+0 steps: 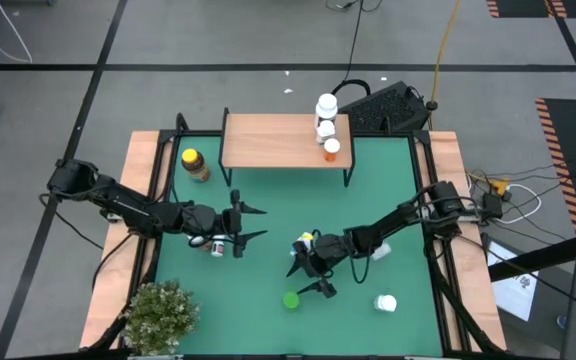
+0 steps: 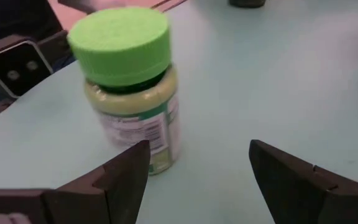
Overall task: Pick and place medicine bottles onto shelf by color
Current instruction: Put the green medicine bottle on the shelf
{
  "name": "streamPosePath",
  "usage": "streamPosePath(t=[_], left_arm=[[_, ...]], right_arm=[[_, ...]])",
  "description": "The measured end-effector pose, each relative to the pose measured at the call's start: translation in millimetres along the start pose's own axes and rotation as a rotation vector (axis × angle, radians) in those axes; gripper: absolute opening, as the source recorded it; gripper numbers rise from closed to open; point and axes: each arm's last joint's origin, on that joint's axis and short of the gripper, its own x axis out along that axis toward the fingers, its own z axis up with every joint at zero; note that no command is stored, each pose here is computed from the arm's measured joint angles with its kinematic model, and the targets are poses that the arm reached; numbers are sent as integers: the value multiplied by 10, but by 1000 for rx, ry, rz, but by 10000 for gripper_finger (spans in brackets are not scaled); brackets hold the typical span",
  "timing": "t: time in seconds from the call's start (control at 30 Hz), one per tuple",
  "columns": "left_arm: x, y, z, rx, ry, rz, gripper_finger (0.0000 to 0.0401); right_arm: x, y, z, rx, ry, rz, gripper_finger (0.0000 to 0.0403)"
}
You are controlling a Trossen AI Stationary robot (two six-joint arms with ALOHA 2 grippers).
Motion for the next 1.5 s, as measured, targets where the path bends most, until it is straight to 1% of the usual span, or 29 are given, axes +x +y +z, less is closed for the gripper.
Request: streamPosePath(t=[0.07,0.2,0.33,0.47,0.53,0.63,0.73,0.87,1.0,1.1,1.2,1.3,1.47,1.5], left_arm=[[0,0,-1,1,1,0,246],[-1,-2,-12,-18,12,-2,246],[-1,-5,-28,-27,28,-5,246],[-1,-6,-30,-33,30,-5,246],[-1,-6,-30,-39,30,-5,246],[-1,-6,-30,-57,30,-4,246],[-1,-6,-30,-80,31,-4,246],[-1,-7,-36,-96,37,-5,246],[-3,-15,-44,-123,45,-8,246],[-8,-32,-51,-133,54,-14,246],[-15,-52,-48,-131,54,-22,246],[-15,-55,-45,-101,51,-23,246],[0,0,-36,-51,36,0,246],[5,18,-29,-43,28,9,246]], right_arm=[[-7,-21,13,-12,-9,-11,267],[-9,-8,23,39,-10,-4,267],[-1,18,53,22,-38,8,267],[-4,28,95,7,-82,52,267],[-8,26,126,-24,-112,49,267],[-12,16,128,-44,-115,50,267],[-27,-17,122,-34,-118,88,267],[-38,-41,118,-37,-121,107,267],[-46,-17,125,-30,-135,212,267],[-60,-40,131,-21,-138,220,267],[-106,-104,173,23,-149,201,267],[-140,-126,224,58,-165,198,267],[-92,17,241,34,-164,231,267],[-80,47,245,23,-164,221,267]])
